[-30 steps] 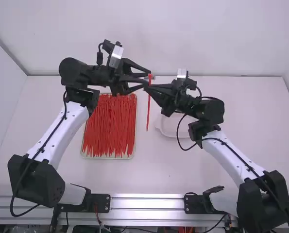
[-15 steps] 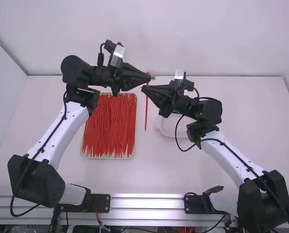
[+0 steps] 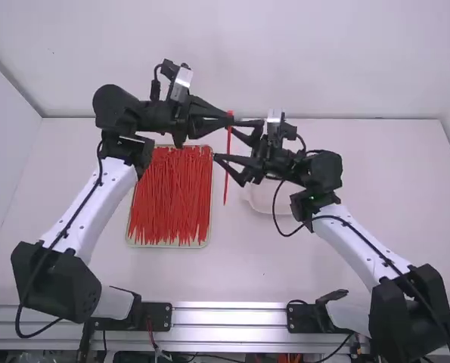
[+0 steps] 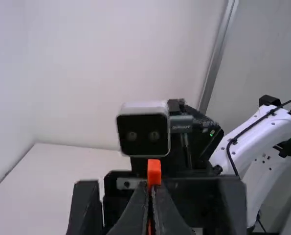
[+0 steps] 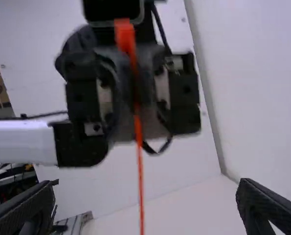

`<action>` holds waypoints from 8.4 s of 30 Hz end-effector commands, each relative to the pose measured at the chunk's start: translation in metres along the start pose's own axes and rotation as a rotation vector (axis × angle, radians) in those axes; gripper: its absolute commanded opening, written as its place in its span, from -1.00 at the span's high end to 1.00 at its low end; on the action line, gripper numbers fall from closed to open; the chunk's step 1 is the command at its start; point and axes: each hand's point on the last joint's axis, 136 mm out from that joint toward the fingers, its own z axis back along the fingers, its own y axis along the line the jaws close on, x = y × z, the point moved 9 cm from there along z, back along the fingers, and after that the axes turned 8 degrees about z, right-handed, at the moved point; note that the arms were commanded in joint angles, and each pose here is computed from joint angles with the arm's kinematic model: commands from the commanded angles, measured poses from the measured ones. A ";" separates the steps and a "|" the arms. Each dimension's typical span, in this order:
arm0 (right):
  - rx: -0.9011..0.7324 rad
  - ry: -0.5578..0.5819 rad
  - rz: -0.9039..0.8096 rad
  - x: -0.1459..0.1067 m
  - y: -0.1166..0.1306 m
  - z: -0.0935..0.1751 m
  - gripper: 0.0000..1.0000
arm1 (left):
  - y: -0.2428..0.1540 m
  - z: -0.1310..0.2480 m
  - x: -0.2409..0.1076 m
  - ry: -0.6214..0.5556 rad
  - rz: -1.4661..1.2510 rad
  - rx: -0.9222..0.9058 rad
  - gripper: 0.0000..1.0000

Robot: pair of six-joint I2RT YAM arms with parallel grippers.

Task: Fasten the cable tie

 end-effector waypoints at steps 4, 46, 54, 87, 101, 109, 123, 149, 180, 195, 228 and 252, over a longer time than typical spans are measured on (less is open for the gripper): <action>0.027 0.085 -0.065 -0.011 -0.006 0.011 -0.96 | -0.011 0.014 0.029 -0.028 -0.073 0.044 0.96; 0.039 0.292 -0.008 -0.056 -0.011 0.015 0.13 | -0.007 0.023 0.047 -0.149 -0.023 0.148 0.96; 0.036 0.291 -0.021 -0.055 -0.011 0.015 1.00 | -0.006 0.024 0.048 -0.156 -0.024 0.153 0.96; -0.271 0.213 -0.095 -0.021 -0.056 0.049 1.00 | 0.031 0.054 0.032 -0.174 0.030 0.397 -0.98; -0.625 0.251 -0.068 0.002 -0.086 0.058 1.00 | 0.043 0.063 0.033 -0.243 0.053 0.540 -0.98; -0.950 0.322 -0.028 0.011 -0.094 0.056 1.00 | 0.046 0.064 0.034 -0.262 0.037 0.579 -0.98; -1.401 0.460 0.110 -0.009 -0.064 0.036 1.00 | 0.044 0.058 0.034 -0.267 0.081 0.545 -0.98; -1.721 0.472 0.480 -0.020 0.033 -0.003 1.00 | 0.029 0.002 0.024 -0.220 0.207 0.359 -0.98; -1.559 0.488 0.457 -0.031 0.056 -0.024 1.00 | 0.021 -0.011 0.039 -0.332 0.226 0.343 -0.13; -1.515 0.500 0.438 -0.034 0.056 -0.027 1.00 | 0.021 -0.010 0.041 -0.357 0.214 0.359 0.15; -1.135 0.579 0.458 -0.028 0.053 -0.049 -0.85 | 0.035 0.003 0.031 -0.305 0.142 0.473 0.97; -0.334 0.431 0.244 0.034 0.022 0.003 -1.00 | 0.022 0.034 0.017 -0.055 0.002 0.243 0.97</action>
